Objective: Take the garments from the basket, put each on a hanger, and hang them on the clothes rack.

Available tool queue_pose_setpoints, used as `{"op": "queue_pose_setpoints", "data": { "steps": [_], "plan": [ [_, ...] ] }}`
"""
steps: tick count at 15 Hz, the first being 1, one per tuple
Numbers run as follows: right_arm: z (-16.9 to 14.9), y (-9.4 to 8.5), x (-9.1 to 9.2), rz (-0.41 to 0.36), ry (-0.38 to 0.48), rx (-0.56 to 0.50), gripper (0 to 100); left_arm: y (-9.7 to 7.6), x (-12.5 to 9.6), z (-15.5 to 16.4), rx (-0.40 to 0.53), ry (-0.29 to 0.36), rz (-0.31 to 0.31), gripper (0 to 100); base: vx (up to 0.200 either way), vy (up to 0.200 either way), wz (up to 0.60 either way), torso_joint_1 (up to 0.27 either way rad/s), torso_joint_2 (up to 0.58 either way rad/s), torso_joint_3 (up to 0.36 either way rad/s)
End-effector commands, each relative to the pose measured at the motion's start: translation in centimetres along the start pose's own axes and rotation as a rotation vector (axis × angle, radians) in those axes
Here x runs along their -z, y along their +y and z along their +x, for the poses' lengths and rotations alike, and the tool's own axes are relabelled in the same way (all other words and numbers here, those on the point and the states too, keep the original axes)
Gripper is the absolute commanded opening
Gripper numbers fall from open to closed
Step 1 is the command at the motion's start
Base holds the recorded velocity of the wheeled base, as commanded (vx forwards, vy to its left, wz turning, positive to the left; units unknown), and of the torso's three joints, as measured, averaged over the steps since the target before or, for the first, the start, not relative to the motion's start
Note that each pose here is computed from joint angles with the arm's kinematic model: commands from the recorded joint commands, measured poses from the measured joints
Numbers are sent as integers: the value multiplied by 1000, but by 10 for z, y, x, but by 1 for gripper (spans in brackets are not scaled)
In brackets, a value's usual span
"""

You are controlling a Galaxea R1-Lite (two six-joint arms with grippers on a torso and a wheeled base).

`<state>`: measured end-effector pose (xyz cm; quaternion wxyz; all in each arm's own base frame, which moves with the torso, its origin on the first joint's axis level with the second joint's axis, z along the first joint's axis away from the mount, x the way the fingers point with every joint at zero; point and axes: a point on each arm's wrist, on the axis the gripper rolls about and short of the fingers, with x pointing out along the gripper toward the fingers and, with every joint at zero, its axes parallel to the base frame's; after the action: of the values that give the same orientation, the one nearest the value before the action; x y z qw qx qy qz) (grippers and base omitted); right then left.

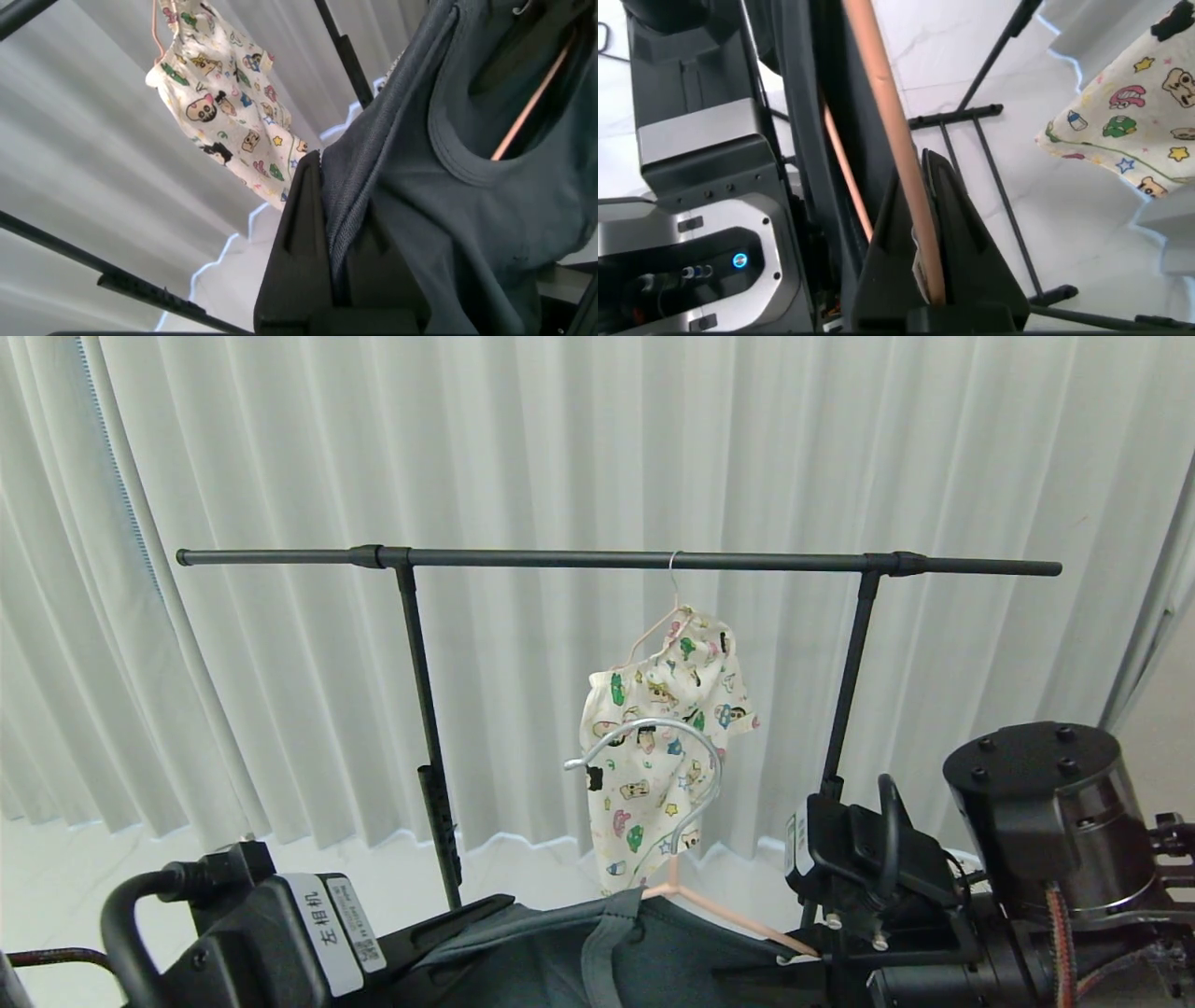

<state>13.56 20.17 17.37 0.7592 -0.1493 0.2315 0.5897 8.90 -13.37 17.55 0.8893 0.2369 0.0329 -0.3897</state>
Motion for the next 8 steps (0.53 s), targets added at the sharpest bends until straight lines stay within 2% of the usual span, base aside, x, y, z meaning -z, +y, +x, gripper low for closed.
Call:
{"op": "queue_pose_setpoints", "data": {
  "steps": [1, 2, 3, 4, 6, 8],
  "plan": [
    [-2, 0, -1, -7, -8, 4, 0, -1, 0, -1, 6, -1, 11, 0, 0, 0, 0, 0, 0, 0],
    [-4, 1, -2, -16, -17, 7, 0, -2, 0, 0, 6, 1, 26, 0, 0, 0, 0, 0, 0, 0],
    [-8, 2, -3, -36, -30, 11, 0, -2, 1, 0, 7, 2, 30, 100, 0, 0, 0, 0, 0, 0],
    [-12, 2, -5, -65, -42, 19, 0, -2, 1, 0, 6, 2, 25, 100, 0, 0, 0, 0, 0, 0],
    [-23, -4, -6, -172, -67, 53, 0, -1, 0, -1, 1, 0, 19, 100, 0, 0, 0, 0, 0, 0],
    [-33, -9, -5, -233, -79, 90, 0, 0, 0, -1, -1, -3, 18, 100, 0, 0, 0, 0, 0, 0]
  ]
}}
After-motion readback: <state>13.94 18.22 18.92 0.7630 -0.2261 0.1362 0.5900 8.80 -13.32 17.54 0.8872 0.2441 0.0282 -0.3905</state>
